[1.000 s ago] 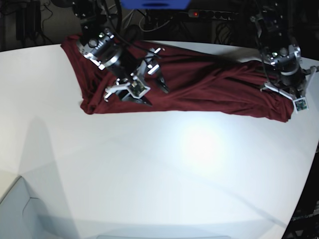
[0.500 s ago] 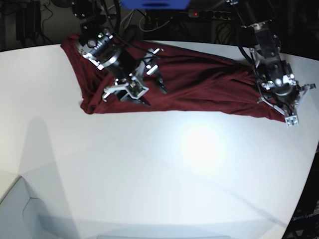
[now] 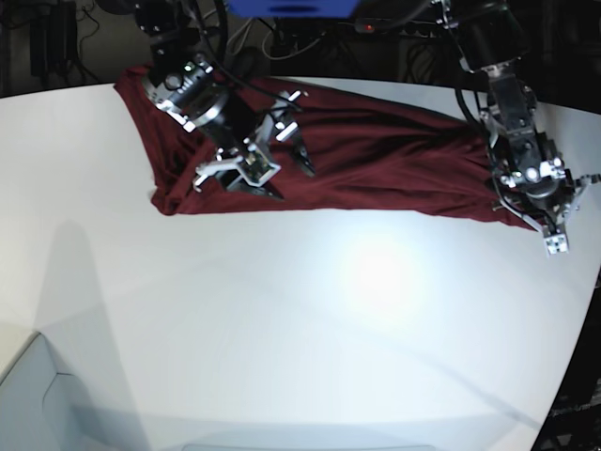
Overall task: Layout the t-shirt on the table in an organized manner, then fold the t-shirt properly
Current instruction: 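Grasp the shirt ends with both grippers, left gripper at the bundled end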
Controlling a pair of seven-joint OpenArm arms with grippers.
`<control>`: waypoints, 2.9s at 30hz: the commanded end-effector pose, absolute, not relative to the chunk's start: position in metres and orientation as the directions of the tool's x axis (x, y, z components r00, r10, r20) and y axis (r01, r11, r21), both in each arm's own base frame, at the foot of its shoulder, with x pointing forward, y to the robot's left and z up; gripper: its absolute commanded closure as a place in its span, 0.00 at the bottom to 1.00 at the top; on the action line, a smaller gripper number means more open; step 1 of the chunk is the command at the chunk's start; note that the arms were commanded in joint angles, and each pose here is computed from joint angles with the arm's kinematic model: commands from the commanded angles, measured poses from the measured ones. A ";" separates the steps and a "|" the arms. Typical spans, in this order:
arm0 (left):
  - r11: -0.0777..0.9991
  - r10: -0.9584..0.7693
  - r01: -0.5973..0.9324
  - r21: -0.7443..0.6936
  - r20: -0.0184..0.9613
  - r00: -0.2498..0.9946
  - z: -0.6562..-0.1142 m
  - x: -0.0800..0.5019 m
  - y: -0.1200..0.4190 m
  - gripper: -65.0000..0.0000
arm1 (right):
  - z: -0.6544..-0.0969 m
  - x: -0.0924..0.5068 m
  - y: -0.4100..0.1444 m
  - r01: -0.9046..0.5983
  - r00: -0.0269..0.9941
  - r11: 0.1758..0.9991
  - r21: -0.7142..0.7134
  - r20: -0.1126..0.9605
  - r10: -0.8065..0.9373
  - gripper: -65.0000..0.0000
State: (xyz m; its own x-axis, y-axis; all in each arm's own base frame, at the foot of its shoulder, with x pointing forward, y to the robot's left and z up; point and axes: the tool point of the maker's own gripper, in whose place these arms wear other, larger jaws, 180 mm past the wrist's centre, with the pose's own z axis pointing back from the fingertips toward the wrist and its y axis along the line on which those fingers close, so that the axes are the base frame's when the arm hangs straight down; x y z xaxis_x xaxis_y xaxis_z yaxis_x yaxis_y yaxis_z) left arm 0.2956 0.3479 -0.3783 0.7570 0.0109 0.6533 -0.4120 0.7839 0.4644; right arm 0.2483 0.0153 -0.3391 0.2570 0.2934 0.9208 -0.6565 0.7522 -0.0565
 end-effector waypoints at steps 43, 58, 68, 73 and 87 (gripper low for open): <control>0.869 -0.378 0.129 0.478 0.472 0.797 -0.384 0.206 0.254 0.73 | -0.326 0.251 0.021 -0.659 0.221 0.750 -0.048 0.941 0.254 0.48; 0.788 -0.570 0.356 0.502 0.378 0.729 -0.385 0.211 0.247 0.27 | -0.326 0.252 0.020 -0.658 0.220 0.751 -0.049 0.942 0.254 0.48; 0.794 -0.566 0.372 0.481 0.358 0.743 -0.397 0.209 0.248 0.27 | -0.325 0.252 0.019 -0.656 0.220 0.753 -0.051 0.942 0.255 0.48; 0.796 -0.562 0.377 0.474 0.347 0.751 -0.404 0.211 0.252 0.28 | -0.321 0.257 0.020 -0.657 0.204 0.751 -0.060 0.945 0.254 0.48; 0.784 -0.582 0.374 0.496 0.375 0.722 -0.393 0.231 0.249 0.50 | -0.333 0.258 0.019 -0.658 0.230 0.752 -0.049 0.937 0.263 0.48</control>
State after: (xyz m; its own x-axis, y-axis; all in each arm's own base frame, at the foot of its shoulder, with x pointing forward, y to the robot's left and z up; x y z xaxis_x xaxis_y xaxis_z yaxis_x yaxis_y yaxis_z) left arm 0.2268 0.2462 -0.4005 0.7320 -0.5760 0.3639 0.3851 0.7904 0.4764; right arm 0.2521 0.0159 -0.3471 0.2718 0.2978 0.9151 -0.6580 0.7514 -0.0491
